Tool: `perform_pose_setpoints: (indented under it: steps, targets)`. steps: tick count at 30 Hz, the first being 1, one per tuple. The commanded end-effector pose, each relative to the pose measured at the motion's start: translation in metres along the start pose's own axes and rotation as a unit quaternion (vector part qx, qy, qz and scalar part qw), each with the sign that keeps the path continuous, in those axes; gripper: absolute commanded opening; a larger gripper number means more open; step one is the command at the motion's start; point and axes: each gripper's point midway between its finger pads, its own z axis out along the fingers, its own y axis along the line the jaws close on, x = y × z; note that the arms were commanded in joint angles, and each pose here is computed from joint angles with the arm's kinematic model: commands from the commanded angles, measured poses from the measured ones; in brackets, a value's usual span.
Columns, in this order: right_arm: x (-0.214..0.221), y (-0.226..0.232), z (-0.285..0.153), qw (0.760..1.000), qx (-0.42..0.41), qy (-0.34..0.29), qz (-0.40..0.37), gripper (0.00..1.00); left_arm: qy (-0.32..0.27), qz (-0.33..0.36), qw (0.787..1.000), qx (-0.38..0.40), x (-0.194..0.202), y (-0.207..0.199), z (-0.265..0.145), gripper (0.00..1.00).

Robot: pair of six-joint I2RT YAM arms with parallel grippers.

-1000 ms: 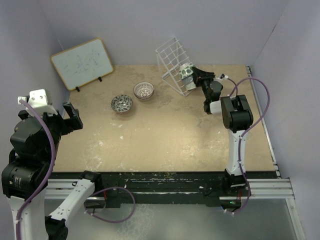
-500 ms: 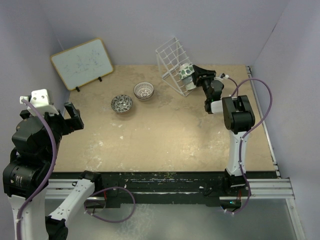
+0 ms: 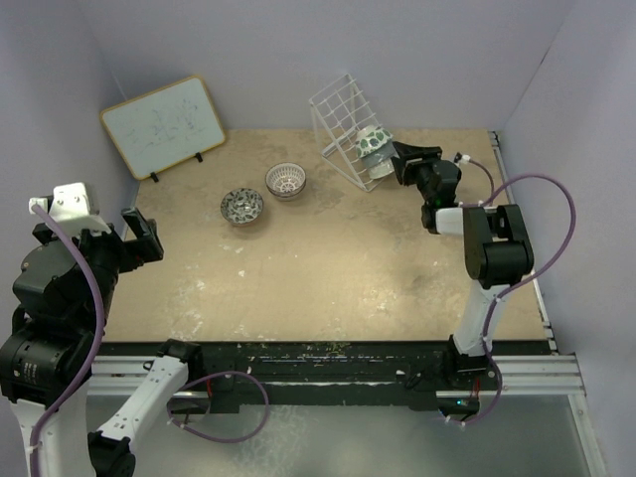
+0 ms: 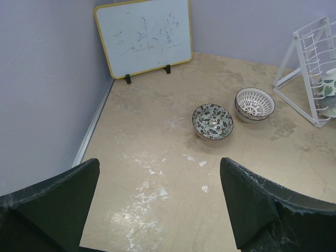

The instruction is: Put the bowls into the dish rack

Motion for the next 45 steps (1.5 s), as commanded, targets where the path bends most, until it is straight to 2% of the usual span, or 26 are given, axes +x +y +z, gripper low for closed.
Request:
perform_pose_setpoints:
  steps: [1, 6, 10, 16, 21, 22, 23, 30, 35, 45]
  targets:
    - [0.004, 0.056, -0.023, 0.992, -0.029, 0.007, -0.120, 0.57, -0.031, -0.021, 0.999, 0.018, -0.018, -0.004, -0.010, 0.99]
    - [0.032, 0.094, -0.050, 0.963, -0.016, 0.040, -0.264, 0.59, -0.041, -0.025, 0.999, 0.018, -0.023, -0.002, -0.016, 0.99]
    - [0.080, 0.125, -0.056, 0.913, -0.024, 0.093, -0.396, 0.60, -0.047, -0.030, 0.998, 0.019, -0.024, -0.001, -0.019, 0.99]
    - [0.180, 0.146, -0.056, 0.806, -0.110, 0.262, -0.519, 0.60, -0.050, -0.032, 0.998, 0.018, -0.024, 0.002, -0.025, 0.99]
    - [0.244, 0.113, -0.054, 0.696, -0.107, 0.350, -0.618, 0.60, -0.050, -0.034, 0.998, 0.014, -0.022, 0.005, -0.028, 0.99]
    - [0.253, 0.093, -0.053, 0.673, -0.091, 0.372, -0.633, 0.60, -0.049, -0.033, 0.998, 0.013, -0.022, 0.005, -0.028, 0.99]
    - [0.261, 0.086, -0.050, 0.659, -0.091, 0.380, -0.643, 0.60, -0.049, -0.033, 0.998, 0.012, -0.022, 0.005, -0.028, 0.99]
    - [0.292, 0.042, -0.041, 0.601, -0.090, 0.432, -0.666, 0.58, -0.044, -0.028, 0.999, 0.007, -0.020, 0.006, -0.024, 0.99]
    - [0.311, 0.016, -0.034, 0.560, -0.086, 0.439, -0.698, 0.58, -0.035, -0.021, 0.999, 0.005, -0.016, 0.004, -0.017, 0.99]
    - [0.322, -0.016, -0.017, 0.539, -0.086, 0.440, -0.713, 0.59, -0.024, -0.013, 1.000, 0.000, -0.013, 0.001, -0.006, 0.99]
